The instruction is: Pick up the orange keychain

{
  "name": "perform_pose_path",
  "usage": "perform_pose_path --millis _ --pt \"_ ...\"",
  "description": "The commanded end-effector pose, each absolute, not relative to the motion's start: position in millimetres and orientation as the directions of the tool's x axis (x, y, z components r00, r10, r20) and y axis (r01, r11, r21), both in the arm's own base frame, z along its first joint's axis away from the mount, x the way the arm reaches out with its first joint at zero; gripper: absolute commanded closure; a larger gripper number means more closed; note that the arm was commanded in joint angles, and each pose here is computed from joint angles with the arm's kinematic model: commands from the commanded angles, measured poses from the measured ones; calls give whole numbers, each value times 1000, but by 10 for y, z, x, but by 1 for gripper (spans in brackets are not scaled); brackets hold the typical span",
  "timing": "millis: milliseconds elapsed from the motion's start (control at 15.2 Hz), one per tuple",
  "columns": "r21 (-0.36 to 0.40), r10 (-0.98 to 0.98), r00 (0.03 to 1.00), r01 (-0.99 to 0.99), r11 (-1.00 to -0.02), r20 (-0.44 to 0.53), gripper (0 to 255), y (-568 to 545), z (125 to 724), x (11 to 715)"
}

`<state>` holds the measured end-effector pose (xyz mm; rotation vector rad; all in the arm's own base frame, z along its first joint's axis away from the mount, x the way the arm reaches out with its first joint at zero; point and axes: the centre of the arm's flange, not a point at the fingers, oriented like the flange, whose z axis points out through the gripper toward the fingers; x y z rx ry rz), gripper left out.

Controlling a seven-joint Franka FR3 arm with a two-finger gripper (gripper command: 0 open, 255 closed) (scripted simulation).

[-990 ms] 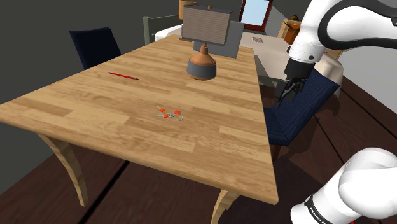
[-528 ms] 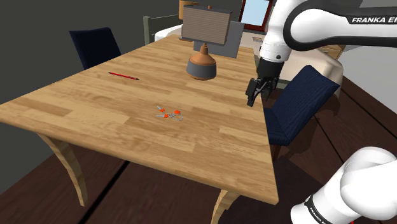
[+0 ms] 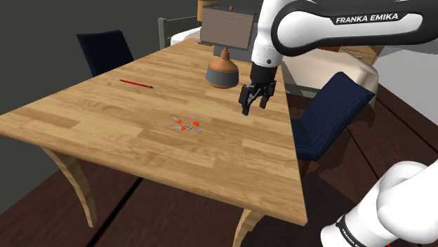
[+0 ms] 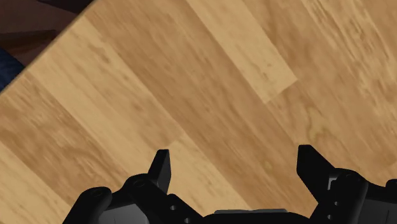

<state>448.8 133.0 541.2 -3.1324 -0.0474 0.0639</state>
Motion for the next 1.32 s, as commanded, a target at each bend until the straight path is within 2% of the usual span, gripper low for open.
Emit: perform_pose_path --millis 0,1254 --pt "-7 44 998 44 -999 -37 0 1540 5335 4669" --pt "23 164 986 165 -986 -14 0 3393 4959 6121"
